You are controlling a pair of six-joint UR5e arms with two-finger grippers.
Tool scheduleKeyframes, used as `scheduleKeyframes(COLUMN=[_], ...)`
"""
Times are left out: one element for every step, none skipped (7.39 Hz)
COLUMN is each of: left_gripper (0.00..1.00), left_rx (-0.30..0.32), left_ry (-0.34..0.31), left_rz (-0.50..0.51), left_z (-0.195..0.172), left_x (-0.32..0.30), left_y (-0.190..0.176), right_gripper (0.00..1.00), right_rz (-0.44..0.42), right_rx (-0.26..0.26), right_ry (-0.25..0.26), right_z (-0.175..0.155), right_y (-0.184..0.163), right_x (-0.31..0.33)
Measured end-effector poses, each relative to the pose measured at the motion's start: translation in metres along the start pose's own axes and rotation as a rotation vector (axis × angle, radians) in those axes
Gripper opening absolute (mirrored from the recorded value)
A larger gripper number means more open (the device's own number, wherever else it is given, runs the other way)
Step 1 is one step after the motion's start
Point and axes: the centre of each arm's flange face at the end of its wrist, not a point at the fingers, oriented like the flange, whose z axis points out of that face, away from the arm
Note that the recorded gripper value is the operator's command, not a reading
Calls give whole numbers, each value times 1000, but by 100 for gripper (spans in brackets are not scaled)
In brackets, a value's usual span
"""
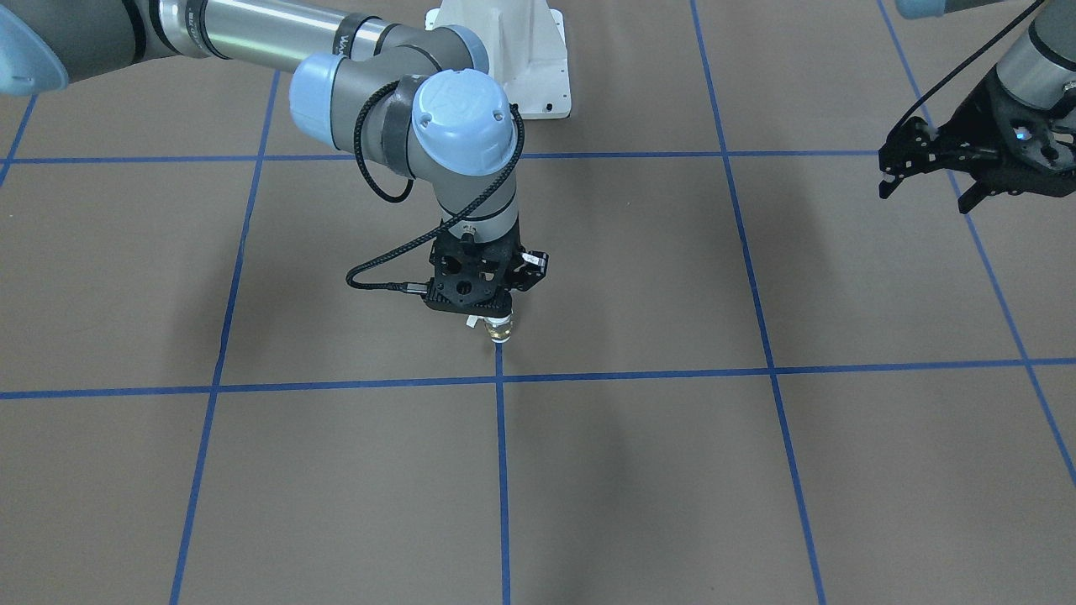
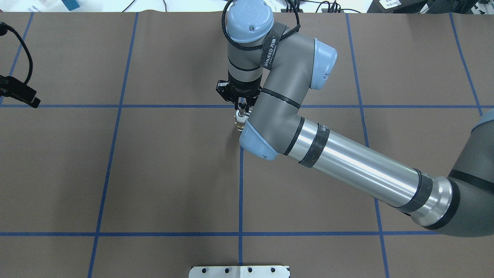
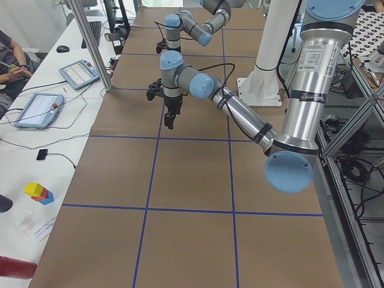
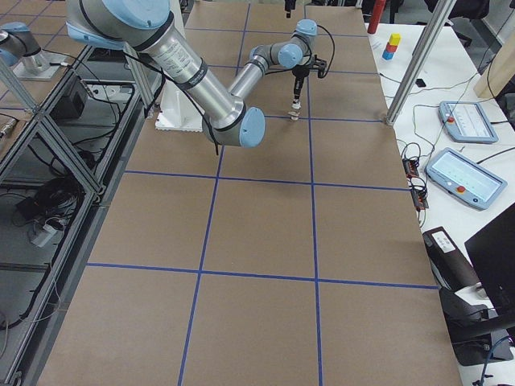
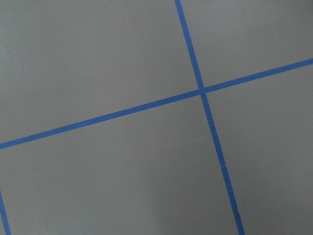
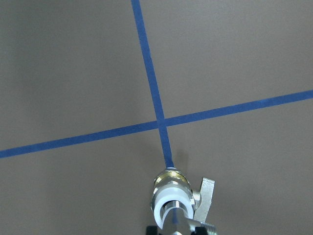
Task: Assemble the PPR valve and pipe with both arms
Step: 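Lower the chrome fitting onto the valve top and press it in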
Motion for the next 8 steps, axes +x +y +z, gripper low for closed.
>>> scheduleKeyframes(left_gripper=[99, 99, 99, 99, 99, 99, 99, 99], left_rx=[-2, -3, -4, -4, -4, -4, -4, -4], left_ry=[5, 6, 7, 7, 7, 7, 7, 7], left_rz=[0, -1, -1, -1, -1, -1, -1, -1], left_z=[0, 0, 0, 0, 0, 0, 0, 0], left_x=[0, 0, 1, 1, 1, 1, 1, 1], left_y=[0, 0, 0, 0, 1, 1, 1, 1], right_gripper=[0, 0, 0, 0, 0, 23, 37, 49], right_rz=[2, 2, 1, -1, -3, -7, -10, -13], right_rx=[-1, -2, -2, -3, -3, -4, -5, -6], right_ry=[4, 6, 7, 7, 7, 8, 9, 10], right_z=[3, 4, 5, 6, 7, 8, 9, 10], right_y=[-1, -2, -2, -1, 0, 2, 4, 4], right_x=[0, 0, -1, -1, -2, -2, -3, -2])
